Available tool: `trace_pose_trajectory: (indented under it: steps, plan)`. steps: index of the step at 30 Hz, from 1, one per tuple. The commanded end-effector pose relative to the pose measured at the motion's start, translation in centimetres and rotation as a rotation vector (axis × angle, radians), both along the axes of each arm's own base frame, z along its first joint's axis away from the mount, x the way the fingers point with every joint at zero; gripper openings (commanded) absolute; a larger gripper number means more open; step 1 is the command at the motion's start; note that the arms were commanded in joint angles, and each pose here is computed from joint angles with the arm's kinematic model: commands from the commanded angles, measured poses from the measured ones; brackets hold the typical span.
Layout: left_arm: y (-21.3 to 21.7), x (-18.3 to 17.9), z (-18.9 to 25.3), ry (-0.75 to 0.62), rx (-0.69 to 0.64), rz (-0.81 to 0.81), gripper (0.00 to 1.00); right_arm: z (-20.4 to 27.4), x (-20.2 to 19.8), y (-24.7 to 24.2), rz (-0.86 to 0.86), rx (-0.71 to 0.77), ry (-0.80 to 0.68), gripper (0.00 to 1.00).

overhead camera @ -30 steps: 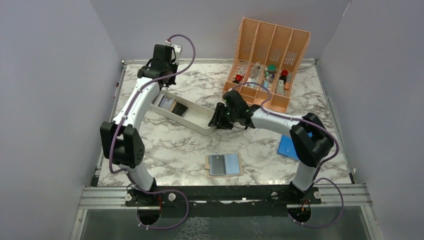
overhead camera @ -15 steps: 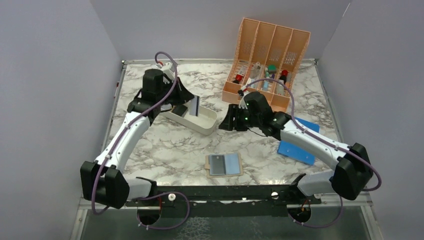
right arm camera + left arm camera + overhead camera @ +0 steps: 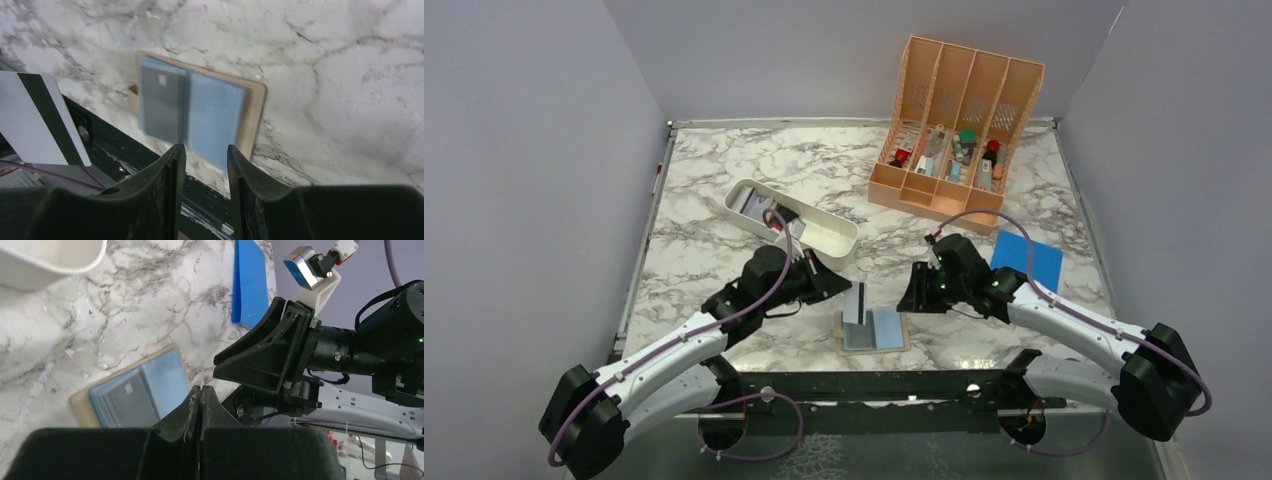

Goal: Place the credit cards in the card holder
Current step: Insert the credit card into the card holder.

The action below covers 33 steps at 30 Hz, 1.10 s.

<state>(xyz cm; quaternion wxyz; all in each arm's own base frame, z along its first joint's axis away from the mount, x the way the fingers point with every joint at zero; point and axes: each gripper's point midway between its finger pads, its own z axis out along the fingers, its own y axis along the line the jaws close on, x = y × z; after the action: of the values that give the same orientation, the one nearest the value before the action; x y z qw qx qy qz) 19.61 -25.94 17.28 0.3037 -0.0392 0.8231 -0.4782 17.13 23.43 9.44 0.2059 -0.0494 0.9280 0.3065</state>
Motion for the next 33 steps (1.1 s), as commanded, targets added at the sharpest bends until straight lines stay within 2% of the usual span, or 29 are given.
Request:
trace_pose_trajectory:
  steps: [1,16,33]
  plan:
    - [-0.3,0.3,-0.4,0.016,-0.151,0.151,0.0,-2.4,-1.2,-0.9,-0.03,-0.021,0.065,0.4]
    - [-2.4,-1.1,-8.4,0.091,0.011,0.174,0.0,-5.0,-2.3,-1.4,-0.032,-0.038,0.111,0.36]
    - [-3.1,-1.9,-12.5,0.146,0.109,0.155,0.0,-6.3,-2.2,-1.3,-0.021,-0.05,0.12,0.33]
